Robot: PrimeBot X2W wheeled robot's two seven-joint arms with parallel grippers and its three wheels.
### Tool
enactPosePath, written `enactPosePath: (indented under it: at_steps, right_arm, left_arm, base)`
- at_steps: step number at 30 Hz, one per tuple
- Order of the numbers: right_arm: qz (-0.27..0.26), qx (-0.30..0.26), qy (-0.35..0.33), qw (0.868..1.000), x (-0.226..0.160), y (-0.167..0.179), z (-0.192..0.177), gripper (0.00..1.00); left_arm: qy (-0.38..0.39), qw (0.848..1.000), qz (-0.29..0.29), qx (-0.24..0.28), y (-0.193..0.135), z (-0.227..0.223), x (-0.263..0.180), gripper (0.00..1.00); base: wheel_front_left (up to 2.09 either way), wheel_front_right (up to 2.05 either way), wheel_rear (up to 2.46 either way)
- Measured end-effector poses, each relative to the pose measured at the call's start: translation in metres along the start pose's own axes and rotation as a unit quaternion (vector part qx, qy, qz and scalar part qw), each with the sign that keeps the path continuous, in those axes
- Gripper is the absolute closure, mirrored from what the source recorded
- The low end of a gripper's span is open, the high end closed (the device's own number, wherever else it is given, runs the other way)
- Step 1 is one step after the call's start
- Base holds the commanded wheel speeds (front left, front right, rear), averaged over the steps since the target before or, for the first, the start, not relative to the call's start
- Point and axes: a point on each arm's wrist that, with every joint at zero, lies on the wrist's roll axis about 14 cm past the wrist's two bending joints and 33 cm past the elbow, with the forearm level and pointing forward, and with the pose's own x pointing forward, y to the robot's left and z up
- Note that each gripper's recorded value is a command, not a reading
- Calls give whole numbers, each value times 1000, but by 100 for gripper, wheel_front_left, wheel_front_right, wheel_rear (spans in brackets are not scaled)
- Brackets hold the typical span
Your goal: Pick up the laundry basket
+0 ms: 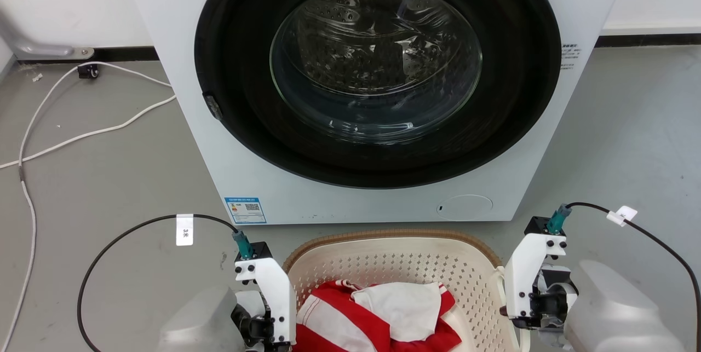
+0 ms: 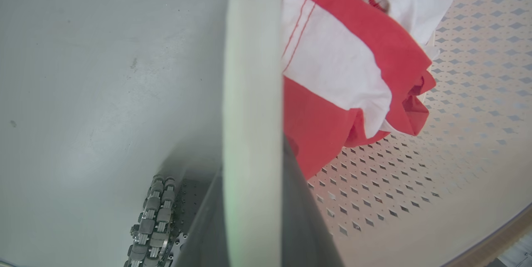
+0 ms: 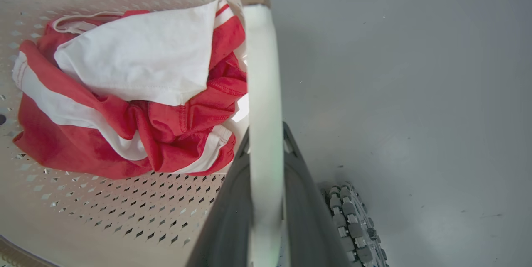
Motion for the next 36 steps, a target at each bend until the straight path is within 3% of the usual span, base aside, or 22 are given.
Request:
enactPosePath:
  at_steps: [36]
  right_arm:
    - [3,7,4,1000,0,1,-3,100]
  left_arm:
    - [-4,1000,-1,-2,0,0,0,100]
  base:
    - [0,0,0]
